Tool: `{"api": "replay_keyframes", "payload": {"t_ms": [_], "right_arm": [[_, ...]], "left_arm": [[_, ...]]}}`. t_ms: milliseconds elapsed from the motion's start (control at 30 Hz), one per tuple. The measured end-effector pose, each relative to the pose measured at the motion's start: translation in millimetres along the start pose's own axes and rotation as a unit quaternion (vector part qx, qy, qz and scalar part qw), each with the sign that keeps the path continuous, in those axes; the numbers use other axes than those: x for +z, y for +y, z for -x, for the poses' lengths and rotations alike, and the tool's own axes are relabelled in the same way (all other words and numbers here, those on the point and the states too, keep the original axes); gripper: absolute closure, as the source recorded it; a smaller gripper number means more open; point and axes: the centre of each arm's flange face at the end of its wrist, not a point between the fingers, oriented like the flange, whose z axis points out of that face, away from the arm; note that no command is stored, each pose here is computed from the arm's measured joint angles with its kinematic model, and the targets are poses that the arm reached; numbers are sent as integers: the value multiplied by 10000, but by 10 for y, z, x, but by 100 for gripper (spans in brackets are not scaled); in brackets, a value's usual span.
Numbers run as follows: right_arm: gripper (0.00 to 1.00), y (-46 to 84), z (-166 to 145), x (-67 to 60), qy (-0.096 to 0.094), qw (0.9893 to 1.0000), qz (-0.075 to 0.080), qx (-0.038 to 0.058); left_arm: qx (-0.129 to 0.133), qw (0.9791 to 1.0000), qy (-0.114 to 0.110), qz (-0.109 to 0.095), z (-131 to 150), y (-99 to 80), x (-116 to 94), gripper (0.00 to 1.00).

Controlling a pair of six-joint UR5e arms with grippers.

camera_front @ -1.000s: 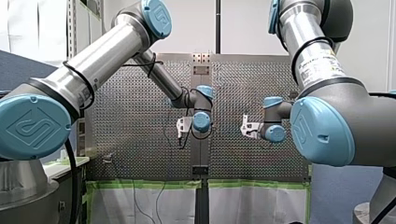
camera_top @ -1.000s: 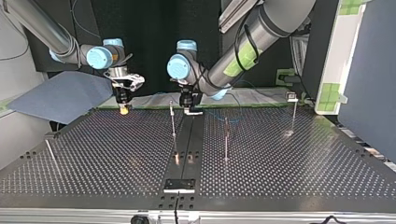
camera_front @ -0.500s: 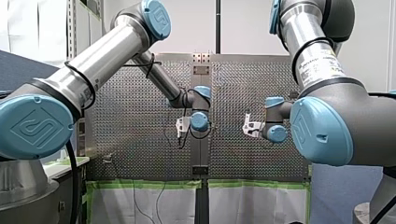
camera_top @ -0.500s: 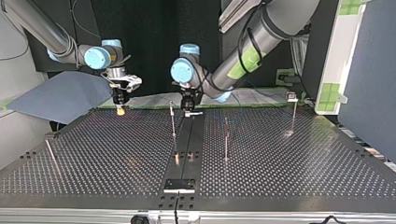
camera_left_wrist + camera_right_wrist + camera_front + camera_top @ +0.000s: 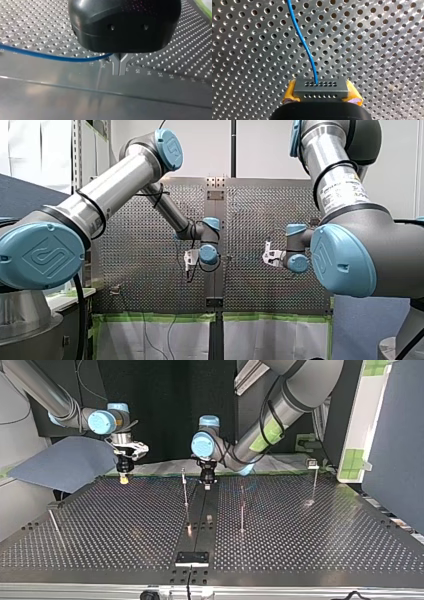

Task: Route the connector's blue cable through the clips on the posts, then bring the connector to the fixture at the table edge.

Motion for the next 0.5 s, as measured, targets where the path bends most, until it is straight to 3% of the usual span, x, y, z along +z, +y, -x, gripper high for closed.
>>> {"api": "replay_keyframes", "payload": {"t_ms": [500], "right_arm": [[100, 60, -97, 136, 207, 9998, 73, -18]], "left_arm": [[-61, 10000, -61, -39, 92, 103, 197, 100]]}}
